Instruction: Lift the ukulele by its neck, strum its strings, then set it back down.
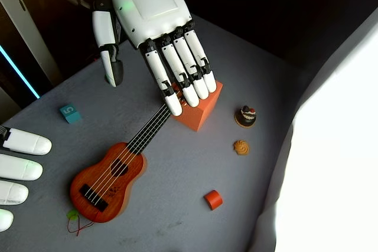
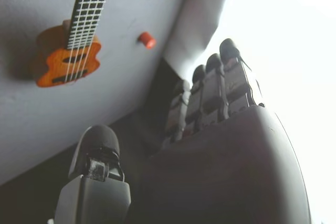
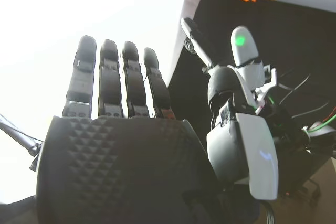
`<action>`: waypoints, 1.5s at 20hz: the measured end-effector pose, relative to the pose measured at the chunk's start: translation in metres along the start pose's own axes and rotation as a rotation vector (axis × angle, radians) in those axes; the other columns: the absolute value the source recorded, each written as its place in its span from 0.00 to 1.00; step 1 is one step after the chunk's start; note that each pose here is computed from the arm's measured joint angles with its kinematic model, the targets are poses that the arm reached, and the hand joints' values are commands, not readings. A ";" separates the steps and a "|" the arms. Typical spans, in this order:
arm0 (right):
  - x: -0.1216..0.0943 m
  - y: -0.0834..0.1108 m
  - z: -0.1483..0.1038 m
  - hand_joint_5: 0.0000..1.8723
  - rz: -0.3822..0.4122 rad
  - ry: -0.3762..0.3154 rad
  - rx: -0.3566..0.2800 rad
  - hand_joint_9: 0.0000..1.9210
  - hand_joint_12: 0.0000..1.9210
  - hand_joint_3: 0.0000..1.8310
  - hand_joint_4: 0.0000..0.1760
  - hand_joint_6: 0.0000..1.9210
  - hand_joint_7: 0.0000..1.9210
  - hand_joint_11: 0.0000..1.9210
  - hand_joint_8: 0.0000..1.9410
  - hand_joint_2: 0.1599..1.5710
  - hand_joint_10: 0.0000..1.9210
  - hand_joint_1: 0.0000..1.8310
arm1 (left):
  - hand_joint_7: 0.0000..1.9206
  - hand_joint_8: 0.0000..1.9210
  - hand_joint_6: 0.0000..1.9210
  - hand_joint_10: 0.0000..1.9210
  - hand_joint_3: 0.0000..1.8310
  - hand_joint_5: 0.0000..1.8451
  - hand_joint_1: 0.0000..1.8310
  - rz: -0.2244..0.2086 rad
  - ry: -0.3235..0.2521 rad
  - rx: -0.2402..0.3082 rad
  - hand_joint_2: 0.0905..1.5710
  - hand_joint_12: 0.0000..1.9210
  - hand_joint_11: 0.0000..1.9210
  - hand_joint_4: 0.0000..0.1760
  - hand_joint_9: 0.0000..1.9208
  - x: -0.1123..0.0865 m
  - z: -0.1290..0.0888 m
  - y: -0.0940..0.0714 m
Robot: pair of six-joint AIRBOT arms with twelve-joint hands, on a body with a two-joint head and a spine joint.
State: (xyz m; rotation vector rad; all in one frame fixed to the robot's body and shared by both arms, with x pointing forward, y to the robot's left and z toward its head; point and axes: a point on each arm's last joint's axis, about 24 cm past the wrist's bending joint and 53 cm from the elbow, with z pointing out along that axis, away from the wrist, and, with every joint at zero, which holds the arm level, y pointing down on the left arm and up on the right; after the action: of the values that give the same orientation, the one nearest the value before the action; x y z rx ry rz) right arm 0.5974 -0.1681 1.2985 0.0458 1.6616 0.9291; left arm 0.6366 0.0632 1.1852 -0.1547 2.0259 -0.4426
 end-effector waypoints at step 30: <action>0.001 -0.001 0.000 0.05 0.000 0.005 0.003 0.06 0.11 0.00 0.00 0.00 0.06 0.00 0.00 0.79 0.01 0.11 | 0.00 0.00 0.00 0.00 0.00 0.00 0.41 0.028 -0.001 -0.105 0.67 0.00 0.00 0.00 0.00 0.075 0.087 0.024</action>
State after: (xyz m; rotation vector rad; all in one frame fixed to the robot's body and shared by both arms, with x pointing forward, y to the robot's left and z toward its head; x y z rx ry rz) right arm 0.5973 -0.1680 1.2971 0.0457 1.6679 0.9271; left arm 0.6789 0.0420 1.0779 -0.1906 2.0482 -0.3192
